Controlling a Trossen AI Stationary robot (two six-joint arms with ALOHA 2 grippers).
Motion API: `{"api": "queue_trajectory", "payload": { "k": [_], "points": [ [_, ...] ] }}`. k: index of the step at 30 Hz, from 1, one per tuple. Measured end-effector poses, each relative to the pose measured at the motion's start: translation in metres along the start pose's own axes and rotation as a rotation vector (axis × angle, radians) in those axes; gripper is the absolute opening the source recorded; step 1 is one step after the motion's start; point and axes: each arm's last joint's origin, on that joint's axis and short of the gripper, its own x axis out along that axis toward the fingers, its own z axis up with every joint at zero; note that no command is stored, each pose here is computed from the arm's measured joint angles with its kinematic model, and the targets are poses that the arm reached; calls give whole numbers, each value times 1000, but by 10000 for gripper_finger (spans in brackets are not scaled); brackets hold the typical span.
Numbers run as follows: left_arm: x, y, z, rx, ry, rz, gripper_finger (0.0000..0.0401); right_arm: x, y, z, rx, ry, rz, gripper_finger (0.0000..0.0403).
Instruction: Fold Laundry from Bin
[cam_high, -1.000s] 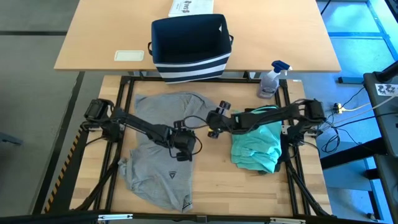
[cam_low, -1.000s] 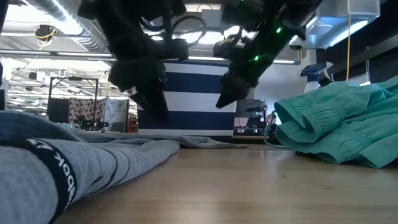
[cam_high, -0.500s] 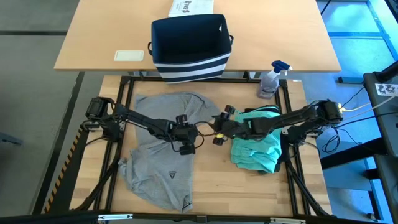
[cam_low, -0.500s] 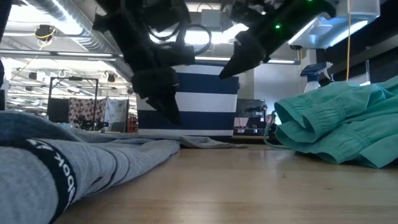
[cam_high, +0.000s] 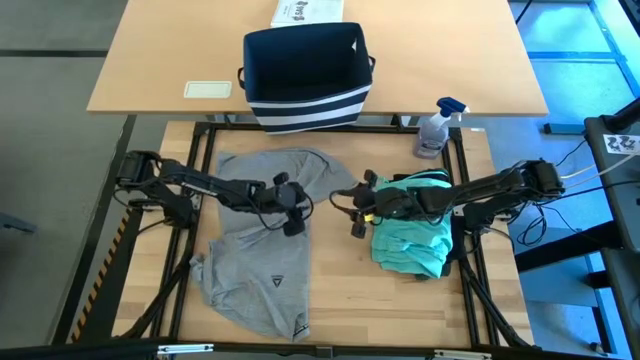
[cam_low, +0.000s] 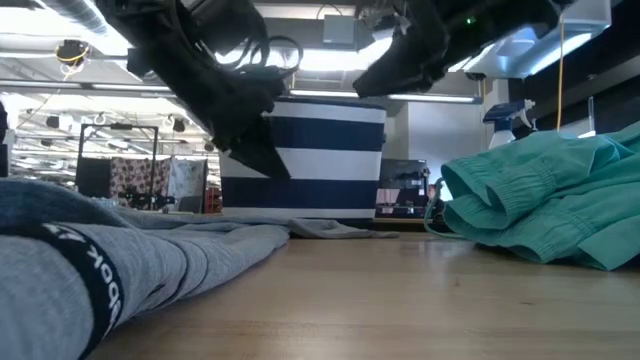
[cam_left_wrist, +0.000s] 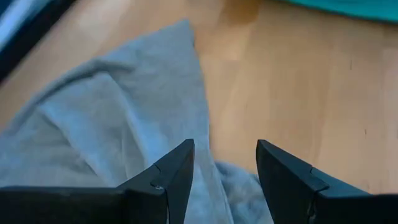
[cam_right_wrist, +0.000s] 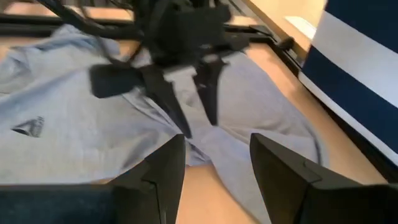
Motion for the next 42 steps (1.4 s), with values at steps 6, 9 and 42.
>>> {"api": "queue_trajectory", "payload": {
  "k": [6, 9, 42],
  "points": [
    [2, 7, 1, -32, 14, -28, 166, 0, 2, 3, -5, -33, 72, 182],
    [4, 10, 2, -50, 24, -75, 166, 0, 4, 3, 19, -29, 122, 182],
    [37, 14, -10, 115, 116, -99, 166, 0, 3, 6, -8, -54, 158, 182]
  ]
}}
